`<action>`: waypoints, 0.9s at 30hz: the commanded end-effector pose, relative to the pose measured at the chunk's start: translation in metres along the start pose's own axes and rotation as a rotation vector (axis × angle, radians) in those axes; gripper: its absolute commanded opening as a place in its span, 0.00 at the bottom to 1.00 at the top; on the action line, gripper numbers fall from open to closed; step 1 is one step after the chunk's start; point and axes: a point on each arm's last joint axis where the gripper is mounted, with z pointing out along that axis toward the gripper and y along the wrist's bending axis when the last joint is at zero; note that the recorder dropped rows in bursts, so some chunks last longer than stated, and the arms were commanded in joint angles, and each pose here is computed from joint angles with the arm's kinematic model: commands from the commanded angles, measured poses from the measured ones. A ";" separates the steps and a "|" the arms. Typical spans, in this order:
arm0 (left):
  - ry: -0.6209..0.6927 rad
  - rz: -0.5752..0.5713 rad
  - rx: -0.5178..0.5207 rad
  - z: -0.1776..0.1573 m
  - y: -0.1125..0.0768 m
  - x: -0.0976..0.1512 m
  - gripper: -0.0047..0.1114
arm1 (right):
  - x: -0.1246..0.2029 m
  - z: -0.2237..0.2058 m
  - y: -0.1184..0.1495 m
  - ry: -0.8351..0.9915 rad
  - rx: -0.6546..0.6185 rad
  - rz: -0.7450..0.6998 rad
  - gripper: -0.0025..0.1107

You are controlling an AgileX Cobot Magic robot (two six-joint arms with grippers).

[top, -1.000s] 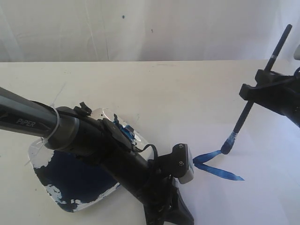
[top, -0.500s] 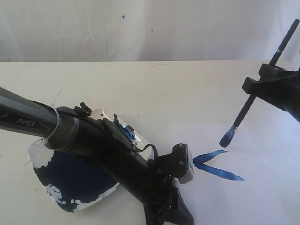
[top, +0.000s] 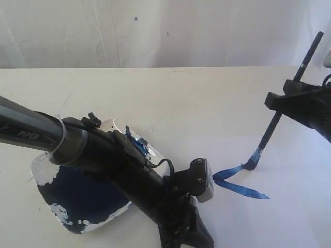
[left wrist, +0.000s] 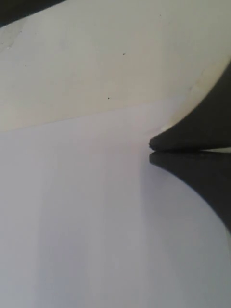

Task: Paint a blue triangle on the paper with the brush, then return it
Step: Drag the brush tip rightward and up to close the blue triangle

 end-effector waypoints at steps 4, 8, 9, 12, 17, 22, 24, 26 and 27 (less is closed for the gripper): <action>0.038 0.009 0.042 0.006 -0.004 0.008 0.04 | -0.005 -0.010 0.001 0.045 0.004 -0.036 0.02; 0.033 0.008 0.058 0.005 -0.006 0.008 0.04 | -0.006 -0.017 0.000 0.081 0.023 -0.039 0.02; 0.033 0.008 0.058 0.005 -0.006 0.008 0.04 | -0.007 -0.018 0.000 0.082 0.025 -0.038 0.02; 0.033 0.008 0.058 0.005 -0.006 0.008 0.04 | -0.009 -0.024 0.001 0.093 0.021 -0.041 0.02; 0.033 0.008 0.058 0.005 -0.006 0.008 0.04 | -0.009 -0.027 0.001 0.122 0.020 -0.046 0.02; 0.033 0.008 0.058 0.005 -0.006 0.008 0.04 | -0.011 -0.032 0.002 0.131 0.016 -0.051 0.02; 0.033 0.008 0.058 0.005 -0.006 0.008 0.04 | -0.011 -0.032 0.002 0.135 0.016 -0.051 0.02; 0.033 0.008 0.058 0.005 -0.006 0.008 0.04 | -0.011 -0.034 0.002 0.139 0.015 -0.051 0.02; 0.033 0.008 0.058 0.005 -0.006 0.008 0.04 | -0.011 -0.034 0.002 0.142 0.015 -0.051 0.02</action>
